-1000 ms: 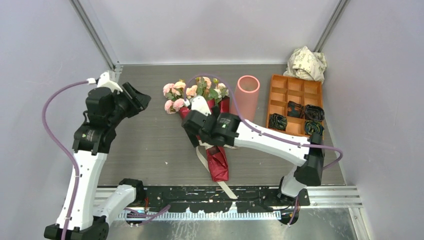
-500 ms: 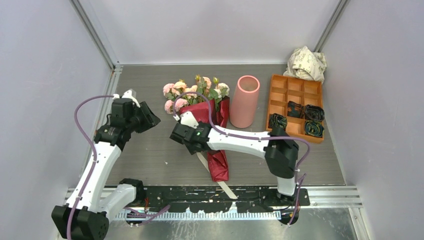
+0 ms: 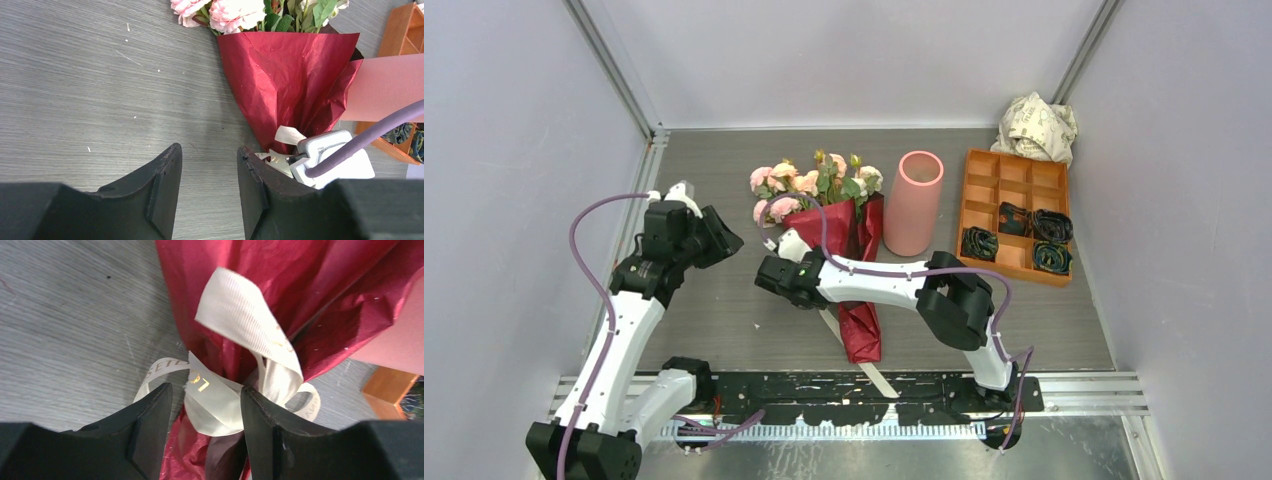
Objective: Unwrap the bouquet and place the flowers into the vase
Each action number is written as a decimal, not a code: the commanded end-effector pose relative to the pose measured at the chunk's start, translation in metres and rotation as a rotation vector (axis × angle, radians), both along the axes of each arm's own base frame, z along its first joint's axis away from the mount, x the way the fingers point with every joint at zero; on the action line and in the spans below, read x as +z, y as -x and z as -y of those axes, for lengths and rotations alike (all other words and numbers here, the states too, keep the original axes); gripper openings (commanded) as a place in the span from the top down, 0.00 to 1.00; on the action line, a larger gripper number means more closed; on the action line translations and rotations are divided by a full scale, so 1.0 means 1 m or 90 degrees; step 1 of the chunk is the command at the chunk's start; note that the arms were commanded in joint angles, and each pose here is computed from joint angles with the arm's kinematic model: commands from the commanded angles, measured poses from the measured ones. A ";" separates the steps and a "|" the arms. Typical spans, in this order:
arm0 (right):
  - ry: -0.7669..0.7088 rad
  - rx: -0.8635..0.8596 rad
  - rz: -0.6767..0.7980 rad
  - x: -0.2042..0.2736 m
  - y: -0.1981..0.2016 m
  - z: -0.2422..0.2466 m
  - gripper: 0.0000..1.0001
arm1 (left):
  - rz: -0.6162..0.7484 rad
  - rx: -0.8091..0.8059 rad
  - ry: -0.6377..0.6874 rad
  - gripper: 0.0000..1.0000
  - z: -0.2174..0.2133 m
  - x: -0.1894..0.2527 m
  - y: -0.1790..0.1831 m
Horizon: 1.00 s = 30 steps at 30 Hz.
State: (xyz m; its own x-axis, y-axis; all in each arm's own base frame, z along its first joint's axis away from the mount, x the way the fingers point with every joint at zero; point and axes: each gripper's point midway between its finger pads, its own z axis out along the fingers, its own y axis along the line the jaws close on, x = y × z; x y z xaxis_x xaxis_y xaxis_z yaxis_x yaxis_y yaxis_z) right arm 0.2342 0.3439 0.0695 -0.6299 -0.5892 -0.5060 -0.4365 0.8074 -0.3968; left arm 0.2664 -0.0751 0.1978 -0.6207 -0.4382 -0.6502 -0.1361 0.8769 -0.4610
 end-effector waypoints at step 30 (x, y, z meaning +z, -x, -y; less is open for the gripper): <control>-0.076 -0.005 0.080 0.080 -0.013 -0.007 0.93 | 0.030 -0.061 0.107 0.56 0.039 -0.004 -0.010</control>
State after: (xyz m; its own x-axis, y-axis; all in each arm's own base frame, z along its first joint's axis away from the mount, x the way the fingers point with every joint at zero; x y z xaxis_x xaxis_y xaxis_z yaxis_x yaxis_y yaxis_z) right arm 0.2458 0.3410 0.1154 -0.5827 -0.5741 -0.5751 -0.3911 0.8185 -0.4208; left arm 0.2661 -0.0993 0.1792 -0.6587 -0.4775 -0.5814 -0.1039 0.8231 -0.5583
